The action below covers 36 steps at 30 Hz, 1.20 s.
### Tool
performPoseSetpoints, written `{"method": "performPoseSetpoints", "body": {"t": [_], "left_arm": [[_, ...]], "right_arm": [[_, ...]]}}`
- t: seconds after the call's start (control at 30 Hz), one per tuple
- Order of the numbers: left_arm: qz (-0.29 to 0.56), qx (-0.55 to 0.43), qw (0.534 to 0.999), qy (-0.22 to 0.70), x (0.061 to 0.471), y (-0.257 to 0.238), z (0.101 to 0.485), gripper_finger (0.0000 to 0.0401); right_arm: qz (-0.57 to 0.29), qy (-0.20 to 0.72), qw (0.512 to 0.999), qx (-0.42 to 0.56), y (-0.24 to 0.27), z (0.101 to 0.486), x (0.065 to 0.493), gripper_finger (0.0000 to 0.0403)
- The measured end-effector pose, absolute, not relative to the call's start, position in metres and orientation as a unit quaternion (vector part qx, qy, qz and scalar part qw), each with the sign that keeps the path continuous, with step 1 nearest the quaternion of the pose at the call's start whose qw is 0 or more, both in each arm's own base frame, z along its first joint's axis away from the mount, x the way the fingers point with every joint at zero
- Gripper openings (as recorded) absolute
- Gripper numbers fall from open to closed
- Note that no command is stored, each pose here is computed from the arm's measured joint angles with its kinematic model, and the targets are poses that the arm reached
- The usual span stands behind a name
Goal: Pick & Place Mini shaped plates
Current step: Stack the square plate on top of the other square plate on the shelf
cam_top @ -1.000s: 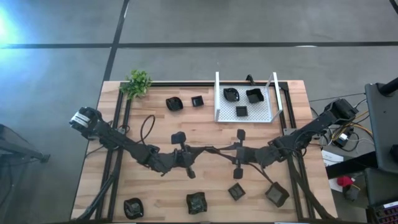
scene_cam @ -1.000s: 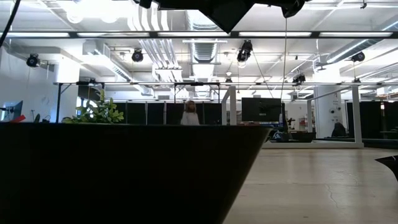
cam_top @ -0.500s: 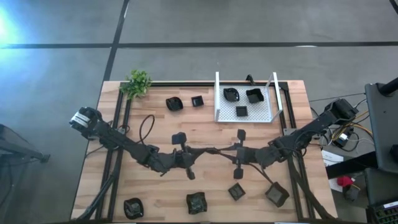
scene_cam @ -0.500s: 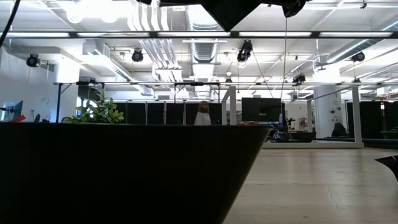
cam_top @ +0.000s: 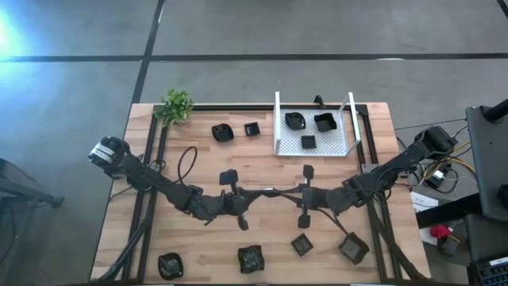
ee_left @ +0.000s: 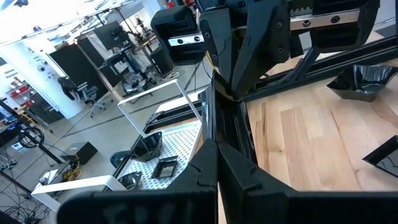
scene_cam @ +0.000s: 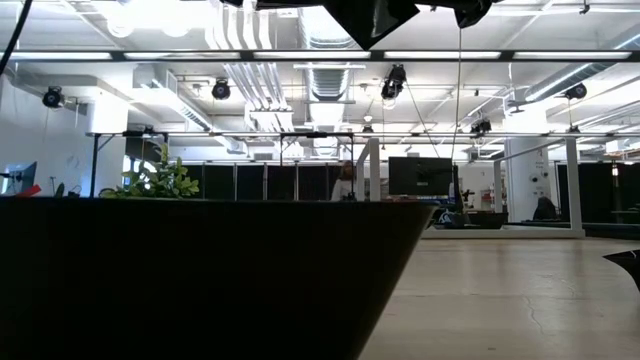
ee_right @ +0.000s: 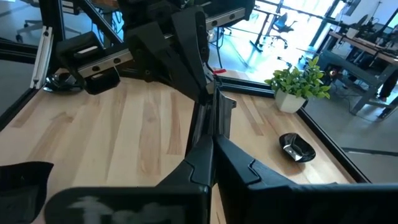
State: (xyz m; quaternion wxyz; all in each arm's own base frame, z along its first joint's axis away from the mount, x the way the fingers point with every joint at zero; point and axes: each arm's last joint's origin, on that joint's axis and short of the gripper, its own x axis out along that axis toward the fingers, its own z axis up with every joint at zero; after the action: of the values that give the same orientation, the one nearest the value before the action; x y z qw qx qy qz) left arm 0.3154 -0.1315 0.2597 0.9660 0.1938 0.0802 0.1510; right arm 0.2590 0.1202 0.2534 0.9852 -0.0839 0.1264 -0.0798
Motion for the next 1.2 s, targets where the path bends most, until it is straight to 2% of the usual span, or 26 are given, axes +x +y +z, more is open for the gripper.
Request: {"method": "performPoseSetpoints", "body": {"t": [1.2], "left_arm": [[0.151,0.194,0.966,0.080,0.3155,-0.1312,0.2597,0.0000]], "right_arm": [[-0.078,0.127,0.985,-0.087,0.1203,0.2533,0.2589,0.0008]]}}
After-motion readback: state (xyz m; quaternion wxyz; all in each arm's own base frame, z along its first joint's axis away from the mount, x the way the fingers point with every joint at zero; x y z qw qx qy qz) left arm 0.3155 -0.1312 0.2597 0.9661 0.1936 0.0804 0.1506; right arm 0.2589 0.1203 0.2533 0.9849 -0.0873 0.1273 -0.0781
